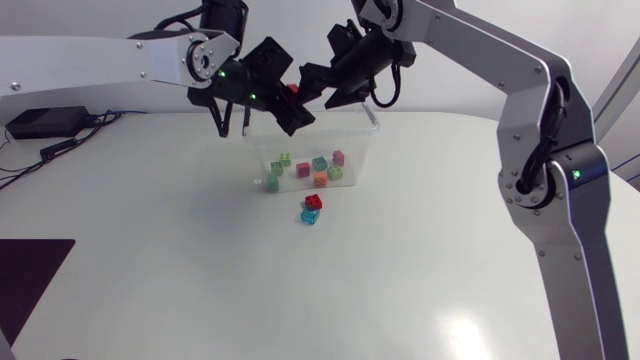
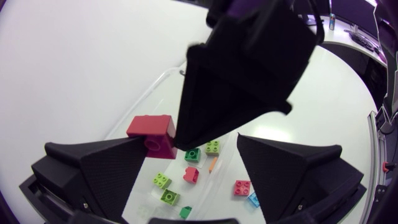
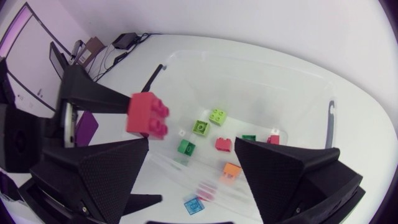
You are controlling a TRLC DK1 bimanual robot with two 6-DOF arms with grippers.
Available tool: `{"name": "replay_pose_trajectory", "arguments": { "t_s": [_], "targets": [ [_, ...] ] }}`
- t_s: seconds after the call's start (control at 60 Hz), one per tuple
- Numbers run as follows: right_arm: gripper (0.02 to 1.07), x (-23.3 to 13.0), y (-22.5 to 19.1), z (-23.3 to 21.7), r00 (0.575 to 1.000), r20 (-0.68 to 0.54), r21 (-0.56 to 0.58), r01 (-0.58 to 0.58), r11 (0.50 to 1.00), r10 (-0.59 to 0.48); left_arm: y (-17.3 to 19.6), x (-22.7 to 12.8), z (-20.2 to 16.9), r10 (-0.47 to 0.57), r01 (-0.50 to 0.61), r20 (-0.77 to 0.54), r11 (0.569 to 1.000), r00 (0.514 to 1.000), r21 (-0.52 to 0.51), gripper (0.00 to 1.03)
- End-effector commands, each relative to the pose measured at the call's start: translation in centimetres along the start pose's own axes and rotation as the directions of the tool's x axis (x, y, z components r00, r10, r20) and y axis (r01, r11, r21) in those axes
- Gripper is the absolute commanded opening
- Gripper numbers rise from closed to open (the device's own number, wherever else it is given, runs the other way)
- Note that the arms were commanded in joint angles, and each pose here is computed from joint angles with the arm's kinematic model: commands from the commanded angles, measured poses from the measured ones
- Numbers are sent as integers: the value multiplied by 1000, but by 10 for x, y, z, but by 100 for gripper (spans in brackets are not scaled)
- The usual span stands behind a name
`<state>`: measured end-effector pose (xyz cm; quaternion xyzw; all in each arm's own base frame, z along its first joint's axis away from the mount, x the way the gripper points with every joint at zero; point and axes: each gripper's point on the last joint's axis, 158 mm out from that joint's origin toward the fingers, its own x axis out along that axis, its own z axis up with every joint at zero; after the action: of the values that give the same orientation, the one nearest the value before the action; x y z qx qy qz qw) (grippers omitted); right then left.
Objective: Place the duplo bricks in the container
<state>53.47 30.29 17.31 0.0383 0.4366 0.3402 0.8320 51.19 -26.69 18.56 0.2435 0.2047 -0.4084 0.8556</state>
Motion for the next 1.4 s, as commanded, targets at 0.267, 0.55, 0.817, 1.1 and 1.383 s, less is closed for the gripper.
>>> {"name": "replay_pose_trajectory", "arguments": {
  "t_s": [0.267, 0.55, 0.817, 1.1, 1.383],
  "targets": [
    [102, 4, -21, 2, 999, 4, 43, 53, 998, -54, -16, -38, 13, -27, 27, 36, 1000, 999, 8, 97],
    [102, -47, -2, 20, 996, 78, 13, 50, 999, -51, -23, -40, -7, -39, 39, 3, 999, 999, -14, 97],
    [102, -120, 8, -1, 980, 180, -23, 95, 995, -89, -86, -26, -74, -96, 95, -164, 995, 982, -18, 97],
    [102, -147, -14, -73, 973, 169, -7, 158, 987, -155, -120, 30, -130, -101, 83, -346, 994, 933, -67, 97],
    [102, -143, -32, -127, 974, 135, 24, 178, 984, -179, -122, 69, -157, -92, 21, -459, 987, 883, -158, 97]
  ]
}}
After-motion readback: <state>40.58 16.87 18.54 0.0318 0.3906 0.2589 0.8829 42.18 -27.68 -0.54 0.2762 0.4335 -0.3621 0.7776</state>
